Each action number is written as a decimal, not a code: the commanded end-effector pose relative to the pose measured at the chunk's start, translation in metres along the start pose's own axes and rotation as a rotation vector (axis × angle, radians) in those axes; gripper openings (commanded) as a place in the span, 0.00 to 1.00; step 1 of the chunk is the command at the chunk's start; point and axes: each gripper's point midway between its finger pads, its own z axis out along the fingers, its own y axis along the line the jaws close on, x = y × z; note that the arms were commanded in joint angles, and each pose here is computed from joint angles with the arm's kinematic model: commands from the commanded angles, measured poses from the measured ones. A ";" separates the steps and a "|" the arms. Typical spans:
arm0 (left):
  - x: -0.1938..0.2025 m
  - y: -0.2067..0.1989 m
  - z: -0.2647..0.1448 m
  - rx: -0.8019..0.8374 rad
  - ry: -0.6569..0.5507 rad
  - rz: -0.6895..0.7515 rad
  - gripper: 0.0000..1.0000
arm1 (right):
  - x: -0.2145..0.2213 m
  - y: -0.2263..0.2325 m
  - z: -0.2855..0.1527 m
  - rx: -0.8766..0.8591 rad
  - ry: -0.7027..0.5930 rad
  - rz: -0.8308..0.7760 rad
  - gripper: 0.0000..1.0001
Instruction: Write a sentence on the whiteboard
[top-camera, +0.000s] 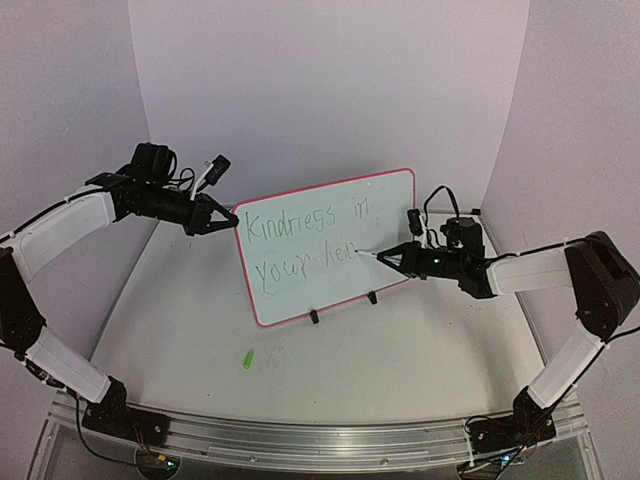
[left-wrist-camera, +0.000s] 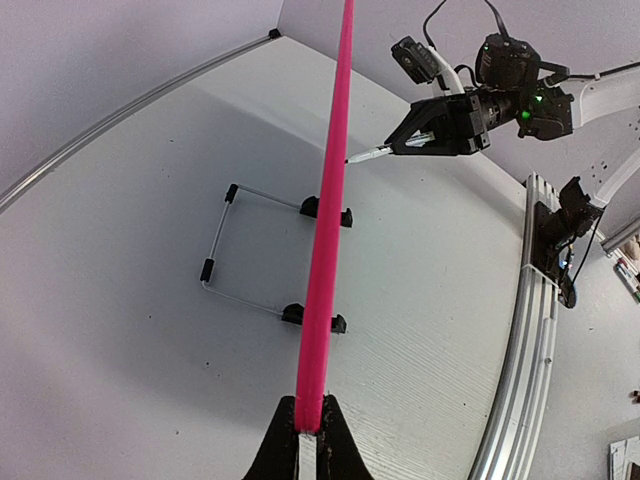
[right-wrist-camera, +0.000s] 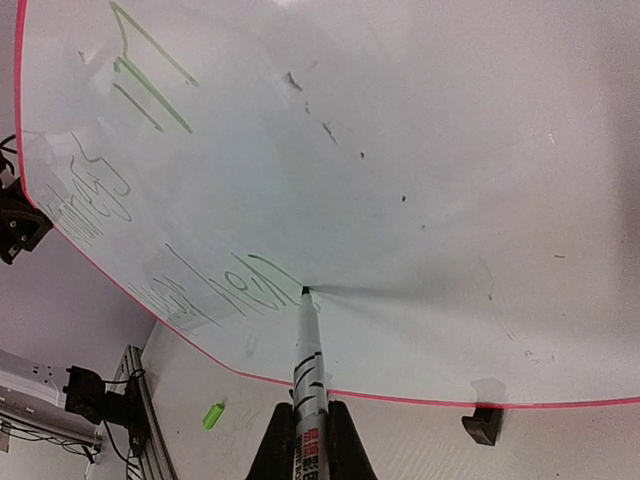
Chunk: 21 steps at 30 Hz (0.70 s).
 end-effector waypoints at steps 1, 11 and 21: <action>-0.006 -0.013 -0.003 0.024 -0.009 0.031 0.00 | -0.037 0.021 -0.005 -0.033 -0.099 -0.050 0.00; -0.006 -0.013 -0.003 0.025 -0.009 0.032 0.00 | -0.038 0.023 -0.006 -0.045 -0.108 -0.044 0.00; -0.006 -0.013 -0.003 0.023 -0.009 0.033 0.00 | -0.039 0.021 -0.007 -0.032 -0.127 -0.041 0.00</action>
